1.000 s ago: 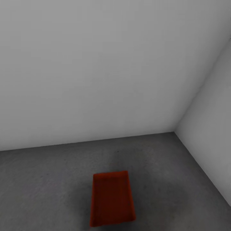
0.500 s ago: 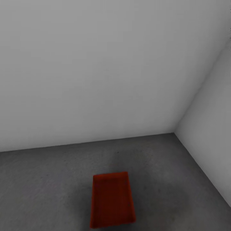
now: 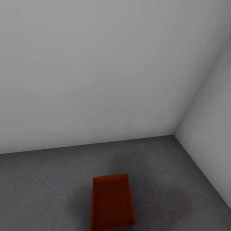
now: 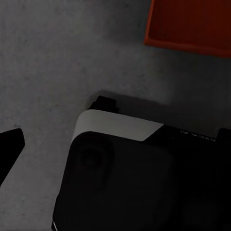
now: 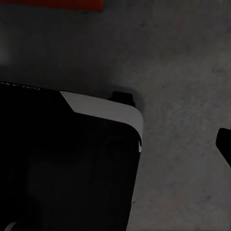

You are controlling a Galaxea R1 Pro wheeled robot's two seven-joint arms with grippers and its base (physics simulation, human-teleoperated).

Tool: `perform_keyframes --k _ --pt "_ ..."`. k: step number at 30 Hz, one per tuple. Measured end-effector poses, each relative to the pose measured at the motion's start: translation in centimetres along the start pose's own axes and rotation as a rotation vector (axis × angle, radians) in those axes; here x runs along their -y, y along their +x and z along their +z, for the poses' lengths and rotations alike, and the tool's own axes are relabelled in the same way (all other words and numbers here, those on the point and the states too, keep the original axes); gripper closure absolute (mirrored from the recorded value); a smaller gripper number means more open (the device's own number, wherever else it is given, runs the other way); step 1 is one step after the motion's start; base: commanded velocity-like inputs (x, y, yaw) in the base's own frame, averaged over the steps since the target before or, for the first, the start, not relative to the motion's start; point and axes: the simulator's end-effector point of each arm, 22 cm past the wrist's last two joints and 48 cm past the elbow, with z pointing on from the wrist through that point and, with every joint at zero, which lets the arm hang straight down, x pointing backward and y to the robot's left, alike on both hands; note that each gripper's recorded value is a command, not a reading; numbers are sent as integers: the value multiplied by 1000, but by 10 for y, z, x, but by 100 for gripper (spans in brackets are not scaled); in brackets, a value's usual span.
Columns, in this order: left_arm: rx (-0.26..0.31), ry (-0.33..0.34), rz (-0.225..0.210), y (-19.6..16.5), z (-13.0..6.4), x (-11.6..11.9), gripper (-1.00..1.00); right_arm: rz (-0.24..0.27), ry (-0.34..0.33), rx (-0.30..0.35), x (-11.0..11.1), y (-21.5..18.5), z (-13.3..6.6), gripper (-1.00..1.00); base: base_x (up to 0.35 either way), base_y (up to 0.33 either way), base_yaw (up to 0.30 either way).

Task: Move the two storage containers from the living room to the garage. In the garage, place one container on the floor and stack the other container on top of it (either order is fine).

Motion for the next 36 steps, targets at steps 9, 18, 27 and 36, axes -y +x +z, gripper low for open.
perform_keyframes --k 9,18,27,36 --pt "16 5 -2 -7 -2 2 -100 3 -4 13 -4 -6 -2 -100 0 0 0" --pt "27 11 -5 -11 -5 6 -100 3 -3 26 -4 -11 -3 -100 0 0 0" --pt "38 13 -8 -16 -8 7 -100 4 -1 40 -3 -17 -5 -100 0 0 0" --pt "48 15 -10 -20 -9 7 -100 4 1 49 -2 -21 -6 -100 -147 0 0"
